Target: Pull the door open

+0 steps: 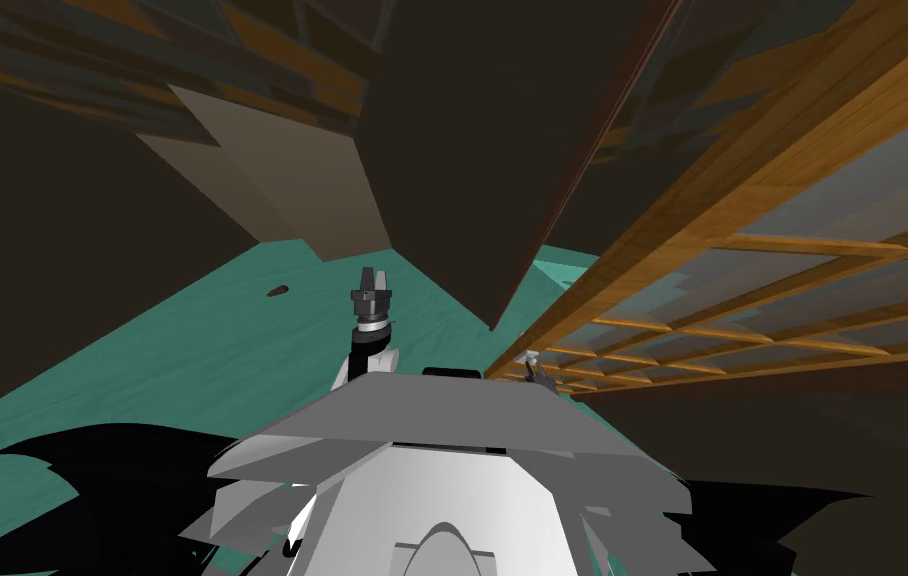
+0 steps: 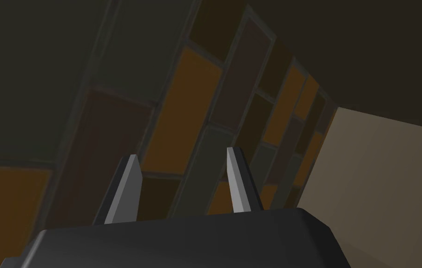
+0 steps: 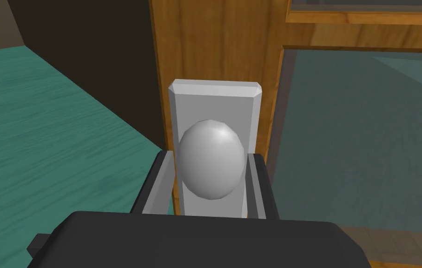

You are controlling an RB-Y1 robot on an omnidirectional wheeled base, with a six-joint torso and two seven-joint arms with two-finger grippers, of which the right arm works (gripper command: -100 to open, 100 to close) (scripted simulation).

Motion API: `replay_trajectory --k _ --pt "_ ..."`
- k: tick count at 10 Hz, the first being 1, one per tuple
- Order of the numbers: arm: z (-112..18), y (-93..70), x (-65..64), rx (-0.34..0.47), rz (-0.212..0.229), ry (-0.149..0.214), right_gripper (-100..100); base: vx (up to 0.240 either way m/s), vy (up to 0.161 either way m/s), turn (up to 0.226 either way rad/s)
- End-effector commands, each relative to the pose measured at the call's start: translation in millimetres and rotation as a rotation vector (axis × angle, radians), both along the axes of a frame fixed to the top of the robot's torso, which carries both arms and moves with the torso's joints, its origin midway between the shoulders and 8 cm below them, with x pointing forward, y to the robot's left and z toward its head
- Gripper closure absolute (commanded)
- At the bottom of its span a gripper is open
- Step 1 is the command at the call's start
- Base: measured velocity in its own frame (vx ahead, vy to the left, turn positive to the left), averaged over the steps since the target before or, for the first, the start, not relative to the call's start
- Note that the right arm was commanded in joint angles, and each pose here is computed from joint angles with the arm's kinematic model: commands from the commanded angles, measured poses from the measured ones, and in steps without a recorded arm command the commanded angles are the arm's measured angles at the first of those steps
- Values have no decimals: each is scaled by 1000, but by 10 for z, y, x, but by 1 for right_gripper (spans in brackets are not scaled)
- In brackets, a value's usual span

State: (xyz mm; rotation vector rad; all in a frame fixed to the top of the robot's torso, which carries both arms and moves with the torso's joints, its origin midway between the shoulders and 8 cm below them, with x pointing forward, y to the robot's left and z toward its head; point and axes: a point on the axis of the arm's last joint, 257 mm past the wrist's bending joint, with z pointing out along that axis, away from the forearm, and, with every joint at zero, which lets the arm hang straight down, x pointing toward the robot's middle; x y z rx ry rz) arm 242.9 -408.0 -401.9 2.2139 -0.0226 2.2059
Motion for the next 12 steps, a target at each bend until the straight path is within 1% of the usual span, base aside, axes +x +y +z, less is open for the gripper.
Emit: replay_trajectory --k 1,3,4,6,7,8,9,12 --pt "5 8 -10 1 11 -3 100 -187 -43 156" --pt "8 5 -25 1 23 -3 100 -220 -62 120" --pt "15 -34 -80 1 5 -5 -100 -214 31 -91" --pt "17 -76 -155 1 -10 -4 -100 -192 106 -162" --pt "2 -59 -126 1 -5 -3 -100 -81 53 -34" --pt "5 -76 -62 1 -16 -7 -100 99 0 60" --pt "7 -80 -41 1 -18 -8 -100 189 -6 54" --pt "18 -110 102 1 -36 -16 -100 238 -30 57"
